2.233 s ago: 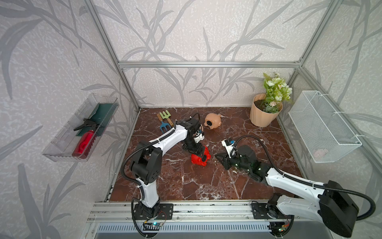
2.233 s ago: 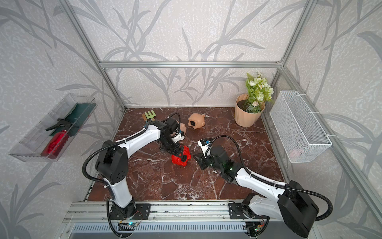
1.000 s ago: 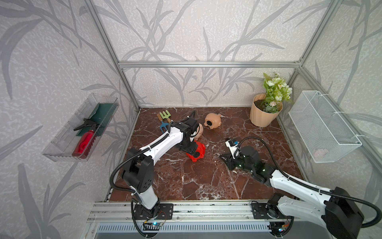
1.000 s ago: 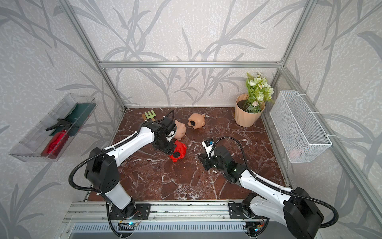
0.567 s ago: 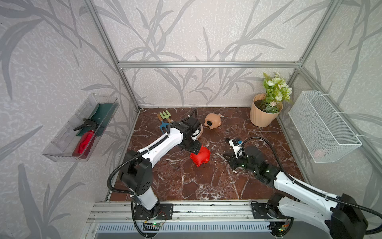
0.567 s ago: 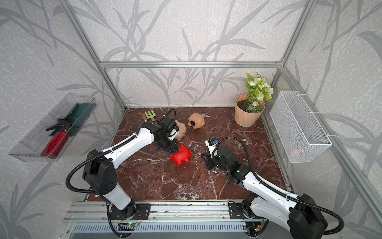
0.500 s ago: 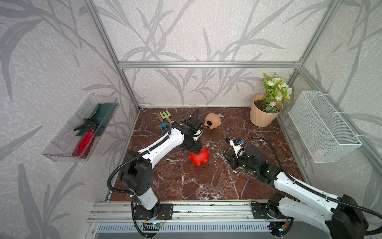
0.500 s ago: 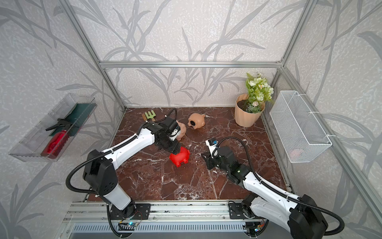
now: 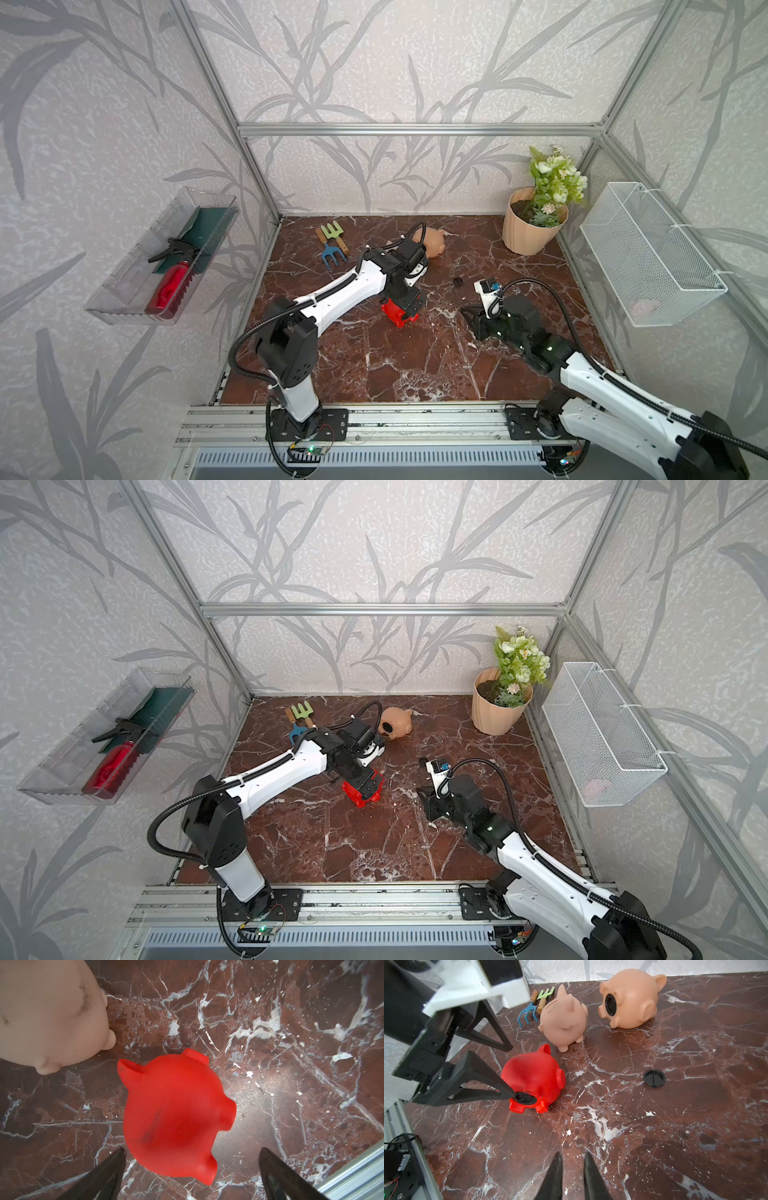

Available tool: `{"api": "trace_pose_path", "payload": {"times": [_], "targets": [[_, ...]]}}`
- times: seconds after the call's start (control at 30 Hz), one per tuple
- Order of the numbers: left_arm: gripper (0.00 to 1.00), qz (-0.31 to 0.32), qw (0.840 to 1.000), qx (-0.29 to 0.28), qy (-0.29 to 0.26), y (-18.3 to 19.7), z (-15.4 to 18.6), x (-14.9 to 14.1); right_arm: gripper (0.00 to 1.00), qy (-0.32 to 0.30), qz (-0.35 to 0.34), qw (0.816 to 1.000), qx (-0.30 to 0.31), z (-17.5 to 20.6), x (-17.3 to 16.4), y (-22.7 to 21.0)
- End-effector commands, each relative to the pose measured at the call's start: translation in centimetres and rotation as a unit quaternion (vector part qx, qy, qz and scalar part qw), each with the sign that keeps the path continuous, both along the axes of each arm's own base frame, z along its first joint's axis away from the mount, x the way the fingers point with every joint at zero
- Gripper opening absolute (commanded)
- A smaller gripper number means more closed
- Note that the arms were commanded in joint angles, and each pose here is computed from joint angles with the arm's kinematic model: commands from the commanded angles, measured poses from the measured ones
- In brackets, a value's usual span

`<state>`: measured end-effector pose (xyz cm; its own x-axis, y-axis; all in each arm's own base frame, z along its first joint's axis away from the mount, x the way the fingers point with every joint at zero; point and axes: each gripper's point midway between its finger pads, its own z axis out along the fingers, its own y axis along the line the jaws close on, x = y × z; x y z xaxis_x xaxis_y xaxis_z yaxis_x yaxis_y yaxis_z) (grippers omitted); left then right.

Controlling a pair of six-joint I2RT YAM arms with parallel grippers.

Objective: Close piggy banks
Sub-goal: Adjust the piggy bank at the center of the board.

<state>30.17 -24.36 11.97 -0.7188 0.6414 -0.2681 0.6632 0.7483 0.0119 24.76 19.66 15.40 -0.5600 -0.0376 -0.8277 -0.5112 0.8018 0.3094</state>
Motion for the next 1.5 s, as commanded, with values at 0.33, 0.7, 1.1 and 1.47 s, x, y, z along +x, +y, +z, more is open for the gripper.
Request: {"api": "trace_pose_path", "payload": {"times": [0.33,0.7,1.1,1.47], "targets": [[0.99,-0.027,0.994,0.098,0.040,2.4,-3.9,-0.2,0.20,0.012,-0.001,1.000,0.003,-0.8,-0.2,-0.4],[0.95,0.072,0.985,0.153,0.023,7.1,-4.4,0.6,0.20,0.017,0.001,1.000,0.015,-0.9,-0.3,-0.2],[0.93,0.177,0.974,0.139,0.001,12.0,-3.0,1.0,0.20,0.021,0.006,0.999,0.028,-0.8,-0.3,0.2],[0.94,0.165,0.985,-0.023,-0.053,7.9,2.7,2.9,0.20,0.016,0.003,1.000,0.022,-0.7,-0.3,-0.1]]}}
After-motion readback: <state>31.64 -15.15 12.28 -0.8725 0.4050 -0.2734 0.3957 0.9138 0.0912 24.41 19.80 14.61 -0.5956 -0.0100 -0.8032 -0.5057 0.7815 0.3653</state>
